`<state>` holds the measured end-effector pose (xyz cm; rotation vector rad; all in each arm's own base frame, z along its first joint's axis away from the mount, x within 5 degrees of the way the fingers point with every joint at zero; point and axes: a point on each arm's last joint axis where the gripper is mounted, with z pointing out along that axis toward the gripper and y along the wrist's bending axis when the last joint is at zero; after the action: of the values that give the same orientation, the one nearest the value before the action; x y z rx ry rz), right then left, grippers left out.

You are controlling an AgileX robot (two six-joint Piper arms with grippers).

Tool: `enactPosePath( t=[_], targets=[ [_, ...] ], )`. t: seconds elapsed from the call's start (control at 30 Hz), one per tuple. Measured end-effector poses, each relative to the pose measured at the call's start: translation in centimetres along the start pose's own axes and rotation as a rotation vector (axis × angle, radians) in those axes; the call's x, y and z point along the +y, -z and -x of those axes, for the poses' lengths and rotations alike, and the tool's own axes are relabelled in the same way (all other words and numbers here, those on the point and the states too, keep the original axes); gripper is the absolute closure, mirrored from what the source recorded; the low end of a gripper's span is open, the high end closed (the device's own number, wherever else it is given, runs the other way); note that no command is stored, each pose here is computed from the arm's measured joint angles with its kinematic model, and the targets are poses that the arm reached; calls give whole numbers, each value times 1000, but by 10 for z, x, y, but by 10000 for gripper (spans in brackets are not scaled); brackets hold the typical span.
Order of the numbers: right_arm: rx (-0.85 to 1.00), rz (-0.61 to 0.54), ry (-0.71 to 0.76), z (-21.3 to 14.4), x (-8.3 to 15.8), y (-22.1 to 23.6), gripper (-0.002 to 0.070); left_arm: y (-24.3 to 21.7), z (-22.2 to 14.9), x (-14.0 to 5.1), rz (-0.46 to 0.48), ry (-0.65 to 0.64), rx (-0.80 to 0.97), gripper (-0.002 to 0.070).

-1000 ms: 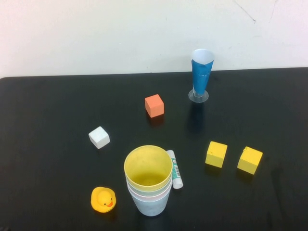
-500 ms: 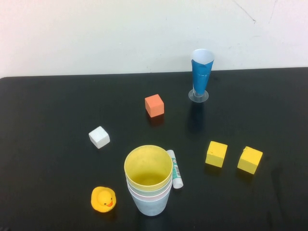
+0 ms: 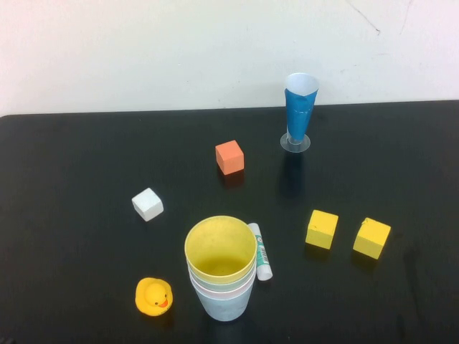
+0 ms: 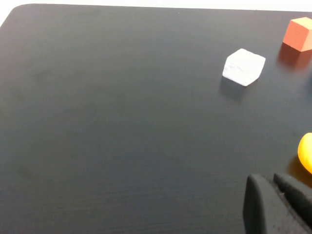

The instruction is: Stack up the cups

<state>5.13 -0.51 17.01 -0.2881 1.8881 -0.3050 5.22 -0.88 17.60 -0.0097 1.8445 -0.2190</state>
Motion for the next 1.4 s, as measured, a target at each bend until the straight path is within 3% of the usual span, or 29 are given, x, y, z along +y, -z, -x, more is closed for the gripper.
enactPosePath(
  t=[0.17,0.33,0.43,1.4],
  targets=[
    [0,2,-25,0,0,0,678,0,0,0,0,0,0,676],
    [-3,16,-252,0,1,0,678,0,0,0,0,-2,0,676],
    [-3,19,-310,1,2,0,678,0,0,0,0,-2,0,676],
    [5,20,-324,0,2,0,679,0,0,0,0,-5,0,676]
  ],
)
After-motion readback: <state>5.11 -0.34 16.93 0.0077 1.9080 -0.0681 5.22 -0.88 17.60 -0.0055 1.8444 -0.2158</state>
